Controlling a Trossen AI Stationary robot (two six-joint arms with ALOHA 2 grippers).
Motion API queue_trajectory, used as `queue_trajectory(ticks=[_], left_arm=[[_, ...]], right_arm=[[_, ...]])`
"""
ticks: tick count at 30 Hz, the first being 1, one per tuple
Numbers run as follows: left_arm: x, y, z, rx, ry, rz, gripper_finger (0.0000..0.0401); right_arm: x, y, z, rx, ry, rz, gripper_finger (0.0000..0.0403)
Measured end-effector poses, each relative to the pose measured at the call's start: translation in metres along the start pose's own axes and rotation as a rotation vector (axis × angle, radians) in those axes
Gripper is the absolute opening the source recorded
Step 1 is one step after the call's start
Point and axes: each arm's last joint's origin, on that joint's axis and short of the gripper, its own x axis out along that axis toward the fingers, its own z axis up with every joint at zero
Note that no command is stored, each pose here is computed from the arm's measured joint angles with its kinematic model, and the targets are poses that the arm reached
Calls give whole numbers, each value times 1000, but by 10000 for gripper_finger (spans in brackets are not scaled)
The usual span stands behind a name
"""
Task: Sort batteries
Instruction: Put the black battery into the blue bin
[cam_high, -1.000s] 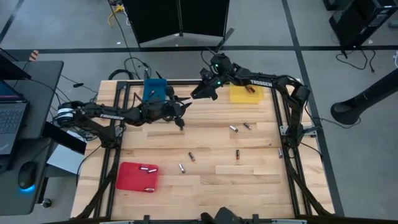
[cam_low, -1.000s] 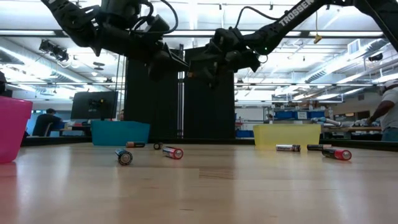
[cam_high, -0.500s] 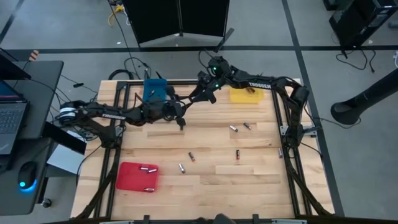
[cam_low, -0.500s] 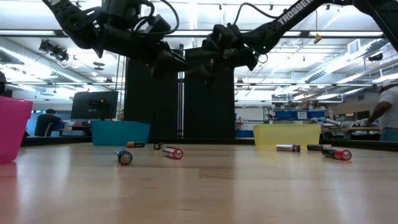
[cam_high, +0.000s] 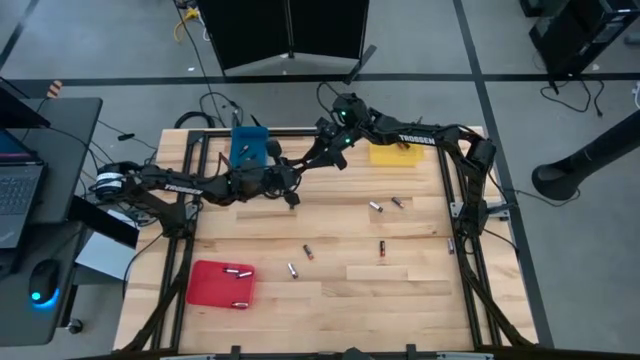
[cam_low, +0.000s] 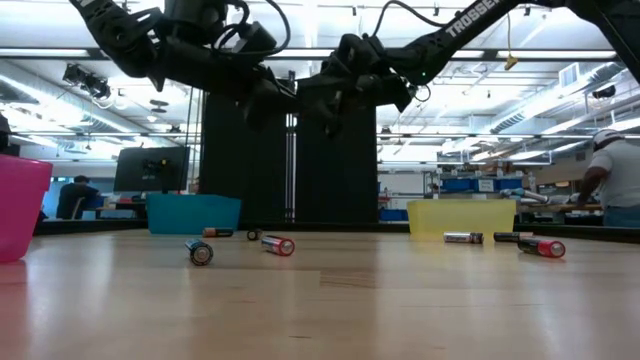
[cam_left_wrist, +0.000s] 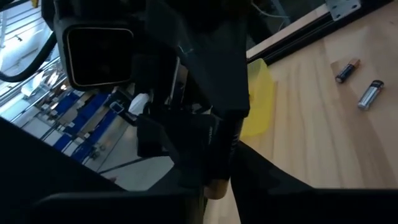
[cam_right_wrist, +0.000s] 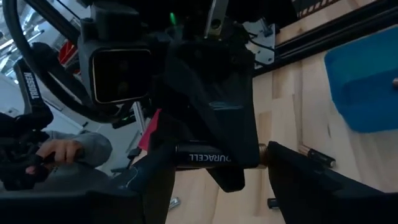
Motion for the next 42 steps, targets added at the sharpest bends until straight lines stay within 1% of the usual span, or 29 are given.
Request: queue_trajectory(ticks=[4, 7, 11, 15, 17, 18, 20, 22, 24, 26, 30, 32, 36, 38, 42], left_arm=[[-3, -2, 4, -7, 4, 16, 57], [-7, -2, 7, -13, 1, 5, 57], [-13, 5, 12, -50, -15, 19, 57], [-21, 15, 15, -97, -8, 28, 57], [-23, 25, 18, -136, 21, 31, 57], [-24, 30, 18, -156, 47, 30, 57], [-25, 40, 18, -189, 116, 15, 56], [-25, 54, 20, -243, 176, 6, 56], [-23, 68, 18, -321, 267, 11, 56], [-23, 83, 12, -415, 385, 30, 56], [-24, 112, -4, -571, 568, 2, 56], [-26, 124, -14, -643, 661, -10, 56], [-27, 144, -38, -731, 857, -6, 56], [-22, 149, -50, -763, 926, -13, 56], [-6, 156, -74, -824, 1030, -75, 56]], right_arm=[[-2, 1, 3, 4, -14, 0, 265], [-11, 8, 11, -20, -38, -7, 285], [-30, 27, 26, -92, -82, -18, 297], [-51, 54, 39, -161, -117, -50, 291], [-63, 70, 42, -202, -116, -125, 276], [-68, 77, 41, -227, -106, -190, 265], [-78, 89, 37, -262, -63, -368, 233], [-84, 96, 32, -264, -2, -544, 195], [-86, 100, 25, -243, 63, -649, 152], [-84, 103, 17, -236, 104, -684, 106], [-74, 100, -11, -232, 172, -684, 20], [-69, 94, -28, -234, 200, -707, 11], [-59, 85, -64, -206, 230, -728, 26], [-53, 81, -81, -201, 231, -725, 22], [-41, 82, -109, -224, 199, -725, 8]])
